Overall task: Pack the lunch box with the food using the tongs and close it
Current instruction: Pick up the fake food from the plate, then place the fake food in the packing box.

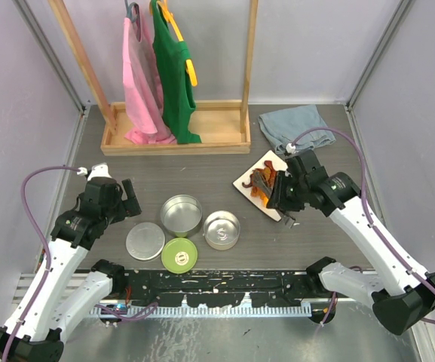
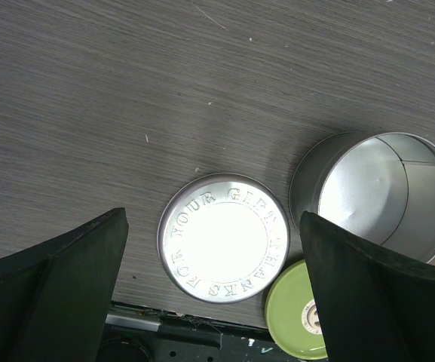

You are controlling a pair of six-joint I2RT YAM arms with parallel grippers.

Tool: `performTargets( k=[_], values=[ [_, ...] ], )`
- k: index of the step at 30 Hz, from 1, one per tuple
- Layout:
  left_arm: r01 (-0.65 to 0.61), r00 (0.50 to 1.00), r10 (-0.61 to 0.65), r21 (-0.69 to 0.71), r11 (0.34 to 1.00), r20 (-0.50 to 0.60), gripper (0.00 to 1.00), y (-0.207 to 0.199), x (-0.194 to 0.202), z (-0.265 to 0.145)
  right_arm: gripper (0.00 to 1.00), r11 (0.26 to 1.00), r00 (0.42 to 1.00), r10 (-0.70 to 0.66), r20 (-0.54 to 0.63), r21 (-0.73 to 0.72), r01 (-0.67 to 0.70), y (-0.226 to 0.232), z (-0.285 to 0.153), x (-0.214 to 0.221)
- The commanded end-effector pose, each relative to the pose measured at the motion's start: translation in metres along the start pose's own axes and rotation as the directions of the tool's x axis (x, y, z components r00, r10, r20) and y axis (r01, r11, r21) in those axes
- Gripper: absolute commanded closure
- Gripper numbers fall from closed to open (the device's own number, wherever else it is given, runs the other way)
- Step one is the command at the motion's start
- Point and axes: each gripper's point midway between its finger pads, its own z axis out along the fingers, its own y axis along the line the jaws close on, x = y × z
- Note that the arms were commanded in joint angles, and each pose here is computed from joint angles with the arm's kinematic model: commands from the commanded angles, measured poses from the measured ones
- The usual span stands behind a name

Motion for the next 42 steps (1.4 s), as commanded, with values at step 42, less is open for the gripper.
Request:
performTargets(
  k=[42],
  values=[
    [0.04,0.998,-0.038,-0.025,0.999,0.051,0.02,0.004,-0.011,-0.004,0.76,0.79,0.866,-0.492,-0.09,-0.465,0.4,0.221,0.027,0.081]
  ],
)
